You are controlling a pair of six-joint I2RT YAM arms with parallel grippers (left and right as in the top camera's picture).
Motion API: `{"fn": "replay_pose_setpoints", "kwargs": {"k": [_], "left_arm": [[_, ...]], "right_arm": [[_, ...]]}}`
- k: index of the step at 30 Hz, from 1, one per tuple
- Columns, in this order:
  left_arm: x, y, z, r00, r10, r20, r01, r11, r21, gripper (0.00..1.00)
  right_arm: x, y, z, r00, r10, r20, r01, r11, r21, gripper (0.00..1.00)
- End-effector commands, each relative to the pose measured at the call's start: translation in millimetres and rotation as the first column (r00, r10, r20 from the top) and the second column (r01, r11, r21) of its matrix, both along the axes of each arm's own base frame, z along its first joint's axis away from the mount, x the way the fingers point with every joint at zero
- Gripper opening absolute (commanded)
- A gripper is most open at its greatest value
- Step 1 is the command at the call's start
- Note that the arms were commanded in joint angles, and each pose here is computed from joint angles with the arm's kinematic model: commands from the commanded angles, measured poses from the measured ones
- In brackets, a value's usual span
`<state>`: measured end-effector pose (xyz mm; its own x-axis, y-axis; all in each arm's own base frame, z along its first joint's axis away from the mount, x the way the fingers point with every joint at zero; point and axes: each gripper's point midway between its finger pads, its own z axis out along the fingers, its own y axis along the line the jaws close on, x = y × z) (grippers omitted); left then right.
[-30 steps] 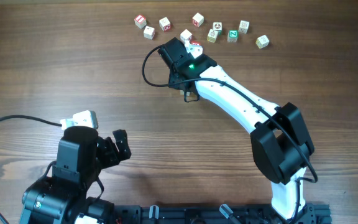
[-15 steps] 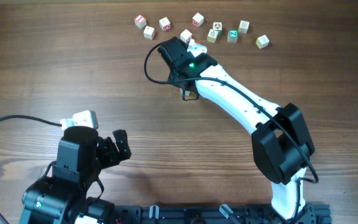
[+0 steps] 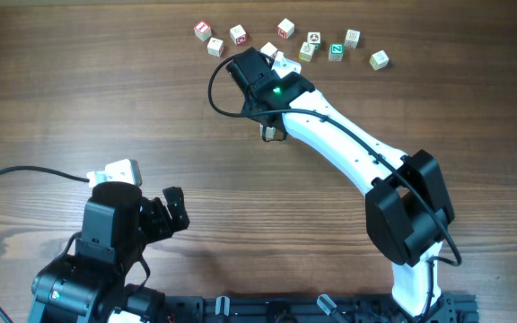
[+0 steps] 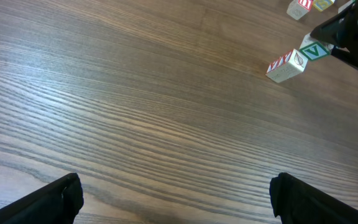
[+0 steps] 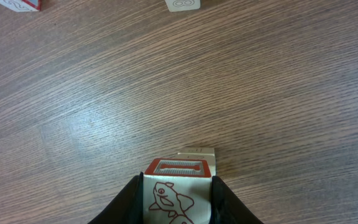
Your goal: Form a tower
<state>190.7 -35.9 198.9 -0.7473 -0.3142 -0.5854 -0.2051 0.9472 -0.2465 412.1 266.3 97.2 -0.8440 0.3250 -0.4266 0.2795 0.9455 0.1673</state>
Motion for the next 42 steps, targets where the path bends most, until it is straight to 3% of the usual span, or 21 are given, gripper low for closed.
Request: {"fn": "replay_pose_setpoints", "kwargs": {"k": [1, 26, 42], "left_arm": [[0, 2, 0, 1.000, 0.007, 0.004, -0.007, 1.000, 0.007, 1.00], [0, 2, 0, 1.000, 0.007, 0.004, -0.007, 1.000, 0.007, 1.00], [0, 2, 0, 1.000, 0.007, 0.004, -0.007, 1.000, 0.007, 1.00]], "right_arm": [[-2, 0, 10, 1.000, -0.002, 0.014, 0.001, 1.000, 0.013, 0.13], [-12, -1, -25, 0.997, -0.015, -0.079, 0.014, 1.000, -0.013, 0.13], [-11, -1, -25, 0.997, -0.016, -0.077, 0.014, 1.000, -0.018, 0.19]]}}
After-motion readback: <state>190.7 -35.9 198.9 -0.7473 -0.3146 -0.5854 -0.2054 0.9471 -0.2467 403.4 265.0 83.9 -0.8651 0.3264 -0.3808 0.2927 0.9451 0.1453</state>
